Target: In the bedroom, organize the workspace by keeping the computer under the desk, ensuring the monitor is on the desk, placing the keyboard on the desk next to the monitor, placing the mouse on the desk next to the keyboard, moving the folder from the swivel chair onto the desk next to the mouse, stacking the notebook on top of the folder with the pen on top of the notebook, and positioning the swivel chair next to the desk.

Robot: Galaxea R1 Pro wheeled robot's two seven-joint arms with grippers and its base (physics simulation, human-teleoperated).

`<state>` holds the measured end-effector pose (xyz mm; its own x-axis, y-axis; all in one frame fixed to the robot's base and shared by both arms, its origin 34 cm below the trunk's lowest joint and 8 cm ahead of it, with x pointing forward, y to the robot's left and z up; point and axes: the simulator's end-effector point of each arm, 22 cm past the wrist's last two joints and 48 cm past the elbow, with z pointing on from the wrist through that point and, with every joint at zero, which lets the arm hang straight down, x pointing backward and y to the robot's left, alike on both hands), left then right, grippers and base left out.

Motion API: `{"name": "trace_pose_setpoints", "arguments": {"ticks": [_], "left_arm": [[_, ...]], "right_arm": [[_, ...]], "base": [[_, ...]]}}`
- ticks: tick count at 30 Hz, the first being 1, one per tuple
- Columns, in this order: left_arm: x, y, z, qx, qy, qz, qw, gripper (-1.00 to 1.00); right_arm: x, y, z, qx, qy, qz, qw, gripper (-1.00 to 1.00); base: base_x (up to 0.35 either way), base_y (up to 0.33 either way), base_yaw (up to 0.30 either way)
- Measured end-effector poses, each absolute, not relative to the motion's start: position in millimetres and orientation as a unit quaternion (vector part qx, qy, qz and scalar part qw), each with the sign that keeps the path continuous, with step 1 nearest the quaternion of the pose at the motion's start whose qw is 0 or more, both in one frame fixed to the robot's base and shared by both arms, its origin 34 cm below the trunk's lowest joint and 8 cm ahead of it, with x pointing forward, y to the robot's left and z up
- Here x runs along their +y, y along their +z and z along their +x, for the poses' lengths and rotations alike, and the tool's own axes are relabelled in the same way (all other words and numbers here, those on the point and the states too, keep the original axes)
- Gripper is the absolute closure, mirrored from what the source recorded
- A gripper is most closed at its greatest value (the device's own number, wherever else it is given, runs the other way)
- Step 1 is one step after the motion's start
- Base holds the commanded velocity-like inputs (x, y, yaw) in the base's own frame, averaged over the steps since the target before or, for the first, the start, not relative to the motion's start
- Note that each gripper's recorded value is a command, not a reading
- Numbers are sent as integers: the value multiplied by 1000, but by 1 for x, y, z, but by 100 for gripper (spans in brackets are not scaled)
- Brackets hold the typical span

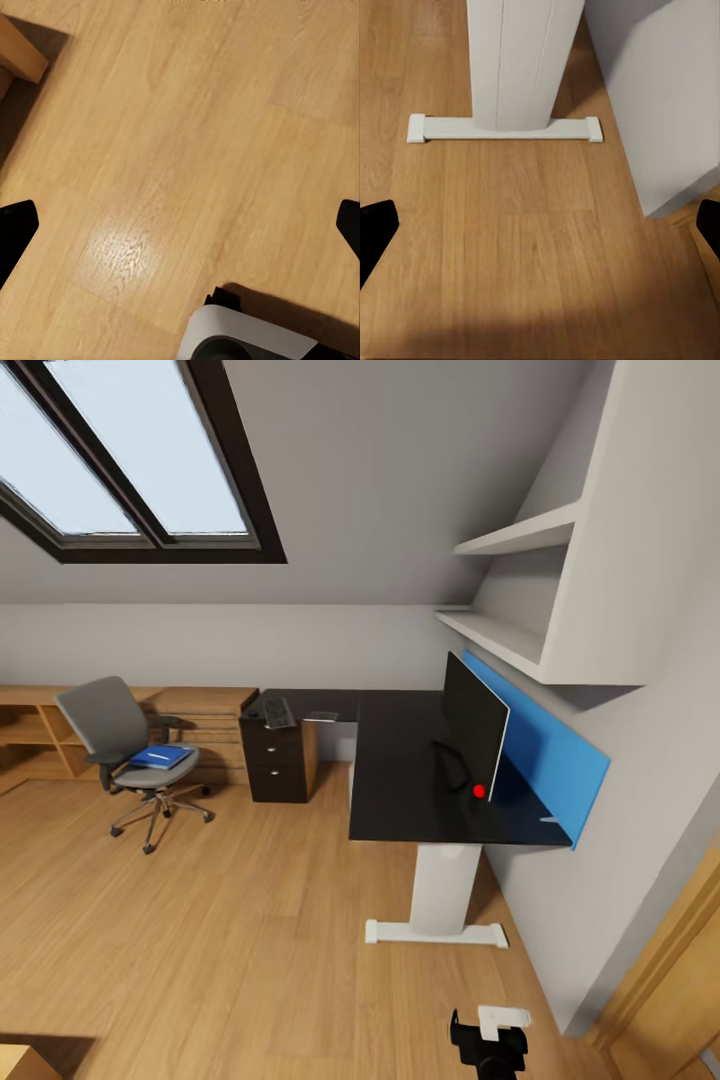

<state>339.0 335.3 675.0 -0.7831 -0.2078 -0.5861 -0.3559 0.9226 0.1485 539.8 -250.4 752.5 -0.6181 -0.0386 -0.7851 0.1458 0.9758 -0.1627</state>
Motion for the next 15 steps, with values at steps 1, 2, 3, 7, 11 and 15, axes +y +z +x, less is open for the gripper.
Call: {"name": "trace_pose_setpoints", "arguments": {"ticks": [1,2,3,7,11,15], "left_arm": [[335,675,339,936,127,-151,293,-100],[336,675,339,936,127,-150,293,-100],[335,675,338,936,127,-150,293,-100],[334,675,338,936,126,-151,293,-100],[325,674,338,936,121,-153,292,-100],[325,674,338,936,121,-154,292,-100]], "right_arm": [[-250,752,540,893,-104,29,436,-100],[-249,752,539,894,-103,29,436,-100],[-248,752,539,894,-102,28,435,-100],[-243,750,537,895,-98,27,434,-100],[-219,747,529,899,-83,27,429,-100],[-218,746,528,899,-82,25,429,-100]], "base": [[124,211,0],[140,240,0],[151,260,24],[132,235,148],[27,49,264],[6,12,269]]}}
